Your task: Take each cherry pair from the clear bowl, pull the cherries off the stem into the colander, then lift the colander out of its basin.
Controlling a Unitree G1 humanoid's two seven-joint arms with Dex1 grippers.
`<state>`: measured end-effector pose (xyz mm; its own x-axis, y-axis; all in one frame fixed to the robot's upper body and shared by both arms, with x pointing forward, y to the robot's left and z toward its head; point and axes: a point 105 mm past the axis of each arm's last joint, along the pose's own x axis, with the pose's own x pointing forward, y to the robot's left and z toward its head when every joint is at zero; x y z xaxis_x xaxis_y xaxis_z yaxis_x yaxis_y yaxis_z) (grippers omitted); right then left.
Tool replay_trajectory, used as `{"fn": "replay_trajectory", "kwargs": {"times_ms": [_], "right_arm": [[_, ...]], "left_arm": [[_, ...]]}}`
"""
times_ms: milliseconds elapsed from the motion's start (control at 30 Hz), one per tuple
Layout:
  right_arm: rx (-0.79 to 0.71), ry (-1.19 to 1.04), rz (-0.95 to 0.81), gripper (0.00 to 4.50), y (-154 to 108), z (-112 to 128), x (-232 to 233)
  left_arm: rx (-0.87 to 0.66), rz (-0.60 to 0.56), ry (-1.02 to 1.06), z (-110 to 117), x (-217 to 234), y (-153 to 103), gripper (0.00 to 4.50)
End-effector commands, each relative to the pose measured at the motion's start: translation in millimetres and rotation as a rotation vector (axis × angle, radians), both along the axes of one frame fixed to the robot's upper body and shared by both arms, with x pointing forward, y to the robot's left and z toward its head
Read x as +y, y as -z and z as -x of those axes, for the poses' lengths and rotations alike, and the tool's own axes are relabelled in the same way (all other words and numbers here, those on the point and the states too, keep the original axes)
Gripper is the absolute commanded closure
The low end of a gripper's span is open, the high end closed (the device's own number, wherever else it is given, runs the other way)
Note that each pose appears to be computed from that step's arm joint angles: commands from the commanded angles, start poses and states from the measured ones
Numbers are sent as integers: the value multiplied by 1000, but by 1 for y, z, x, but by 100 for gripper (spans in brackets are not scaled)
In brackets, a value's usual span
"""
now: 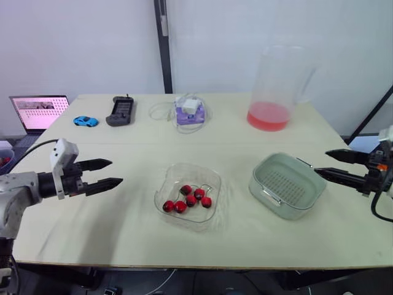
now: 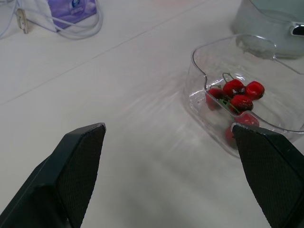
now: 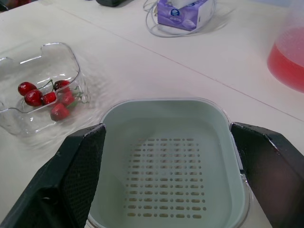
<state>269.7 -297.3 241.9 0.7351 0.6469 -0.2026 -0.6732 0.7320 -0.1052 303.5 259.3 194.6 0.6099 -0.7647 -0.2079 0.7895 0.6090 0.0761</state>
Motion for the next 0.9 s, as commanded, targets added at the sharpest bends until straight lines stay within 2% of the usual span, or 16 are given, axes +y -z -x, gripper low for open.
{"fn": "replay_trajectory", "kwargs": {"times_ms": [33, 100, 233, 333, 600, 800, 900], "right_arm": [[-63, -19, 6, 4, -11, 2, 3], [-62, -15, 7, 4, -10, 3, 1], [-63, -6, 18, 4, -9, 5, -4], [-74, 0, 30, 4, -9, 5, -7], [-89, -7, 25, 4, -12, 5, -3], [-82, -70, 32, 4, -14, 5, 23], [-76, -167, 78, 4, -20, 1, 71]], "left_arm": [[-70, -30, 11, 0, 1, -13, 0], [-107, -33, -19, -4, 5, -16, 0], [-84, 0, 4, -3, 2, -20, 0], [-137, 8, -15, -7, 3, -27, 0], [-119, 14, 14, -10, 0, -29, 0], [-112, 78, 62, -3, -1, -35, 0], [-54, 148, 110, 10, -7, -31, 0]]}}
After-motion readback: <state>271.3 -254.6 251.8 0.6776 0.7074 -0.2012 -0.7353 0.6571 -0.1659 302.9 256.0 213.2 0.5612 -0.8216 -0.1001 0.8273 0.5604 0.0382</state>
